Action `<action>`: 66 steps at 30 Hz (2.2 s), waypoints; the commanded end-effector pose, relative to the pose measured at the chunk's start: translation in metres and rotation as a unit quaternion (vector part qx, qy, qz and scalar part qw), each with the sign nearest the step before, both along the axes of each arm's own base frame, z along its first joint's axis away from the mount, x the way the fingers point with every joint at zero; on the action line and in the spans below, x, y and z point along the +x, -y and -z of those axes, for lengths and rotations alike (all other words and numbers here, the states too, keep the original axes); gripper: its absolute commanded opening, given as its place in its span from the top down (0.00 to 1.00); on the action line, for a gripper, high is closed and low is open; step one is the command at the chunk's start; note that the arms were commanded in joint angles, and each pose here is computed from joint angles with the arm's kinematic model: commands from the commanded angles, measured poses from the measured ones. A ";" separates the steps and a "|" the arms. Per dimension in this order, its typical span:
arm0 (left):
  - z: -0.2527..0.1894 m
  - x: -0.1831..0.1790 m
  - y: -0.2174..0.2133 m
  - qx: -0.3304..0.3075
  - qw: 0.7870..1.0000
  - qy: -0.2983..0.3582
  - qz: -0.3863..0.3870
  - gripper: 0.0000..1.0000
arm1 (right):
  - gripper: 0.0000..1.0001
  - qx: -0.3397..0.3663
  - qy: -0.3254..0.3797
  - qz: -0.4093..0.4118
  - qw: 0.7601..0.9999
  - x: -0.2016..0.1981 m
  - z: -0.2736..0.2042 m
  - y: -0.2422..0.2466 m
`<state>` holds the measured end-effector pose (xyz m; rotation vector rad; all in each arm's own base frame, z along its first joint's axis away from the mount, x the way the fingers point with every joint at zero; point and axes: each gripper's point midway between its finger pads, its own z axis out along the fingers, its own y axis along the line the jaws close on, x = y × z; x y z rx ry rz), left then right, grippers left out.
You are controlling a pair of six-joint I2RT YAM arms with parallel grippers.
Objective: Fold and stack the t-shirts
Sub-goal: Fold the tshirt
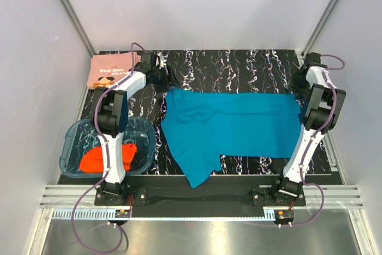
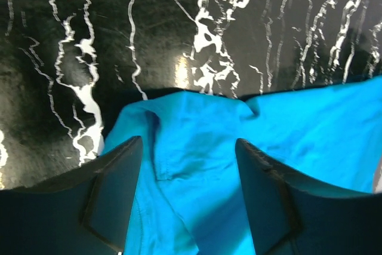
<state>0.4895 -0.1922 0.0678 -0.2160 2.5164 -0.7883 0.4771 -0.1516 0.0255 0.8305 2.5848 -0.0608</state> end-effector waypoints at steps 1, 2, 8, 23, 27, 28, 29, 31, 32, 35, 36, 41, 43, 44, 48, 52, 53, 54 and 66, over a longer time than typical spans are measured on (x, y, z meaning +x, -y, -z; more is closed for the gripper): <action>-0.012 0.017 -0.006 0.024 0.999 0.036 0.001 0.30 | 0.42 -0.007 0.030 0.003 1.000 0.016 -0.009 0.009; -0.010 0.019 -0.008 0.028 0.999 0.036 -0.001 0.30 | 0.43 -0.006 0.030 0.006 1.000 0.017 -0.006 0.010; 0.010 0.021 -0.007 0.030 0.999 0.019 0.000 0.37 | 0.46 0.000 0.024 0.020 1.000 0.017 0.009 0.010; 0.028 0.034 -0.024 0.052 0.997 0.015 -0.059 0.93 | 0.79 -0.004 0.009 0.037 0.999 0.013 0.027 0.019; 0.029 0.038 -0.039 0.060 0.995 0.011 -0.084 1.00 | 0.82 -0.009 0.002 0.059 0.998 0.010 0.029 0.030; 0.029 0.038 -0.040 0.062 0.994 0.010 -0.086 1.00 | 0.82 -0.004 0.006 0.060 0.998 0.012 0.028 0.030; 0.028 0.039 -0.042 0.065 0.994 0.010 -0.089 1.00 | 0.83 0.000 0.009 0.059 0.998 0.013 0.027 0.030; 0.026 0.039 -0.038 0.058 0.995 0.012 -0.083 0.84 | 0.81 0.019 0.013 0.052 0.998 0.018 0.030 0.024; 0.023 0.038 -0.037 0.056 0.995 0.012 -0.081 0.66 | 0.79 0.027 0.017 0.047 0.998 0.020 0.029 0.021; 0.006 0.034 -0.034 0.046 0.995 0.027 -0.082 0.39 | 0.55 0.047 0.026 0.041 0.998 0.023 0.026 0.011; 0.006 0.028 -0.031 0.044 0.996 0.025 -0.079 0.36 | 0.47 0.046 0.032 0.038 0.998 0.025 0.018 0.009; -0.035 0.006 -0.026 0.040 0.995 0.055 -0.068 0.20 | 0.34 0.015 0.027 0.030 0.999 0.013 -0.017 0.007; -0.051 -0.009 -0.025 0.036 0.995 0.070 -0.062 0.19 | 0.31 0.002 0.036 0.026 0.999 0.006 -0.041 0.000; -0.056 -0.014 -0.024 0.033 0.995 0.075 -0.061 0.19 | 0.30 -0.003 0.040 0.024 0.999 0.004 -0.051 -0.004; -0.073 -0.039 -0.018 0.031 0.995 0.074 -0.060 0.17 | 0.26 -0.014 0.044 0.004 0.999 -0.011 -0.087 -0.037; -0.086 -0.054 -0.012 0.009 0.995 0.084 -0.044 0.20 | 0.26 -0.007 0.038 -0.062 0.997 -0.016 -0.091 -0.100; -0.090 -0.058 -0.009 0.004 0.995 0.089 -0.038 0.21 | 0.26 0.005 0.041 -0.088 0.995 -0.015 -0.089 -0.127; -0.085 -0.066 -0.004 0.001 0.996 0.087 -0.025 0.21 | 0.27 0.043 0.056 -0.103 0.992 -0.015 -0.095 -0.152; -0.056 -0.139 0.036 -0.085 0.992 0.048 0.083 0.22 | 0.58 0.359 0.145 -0.205 0.899 -0.056 -0.107 -0.346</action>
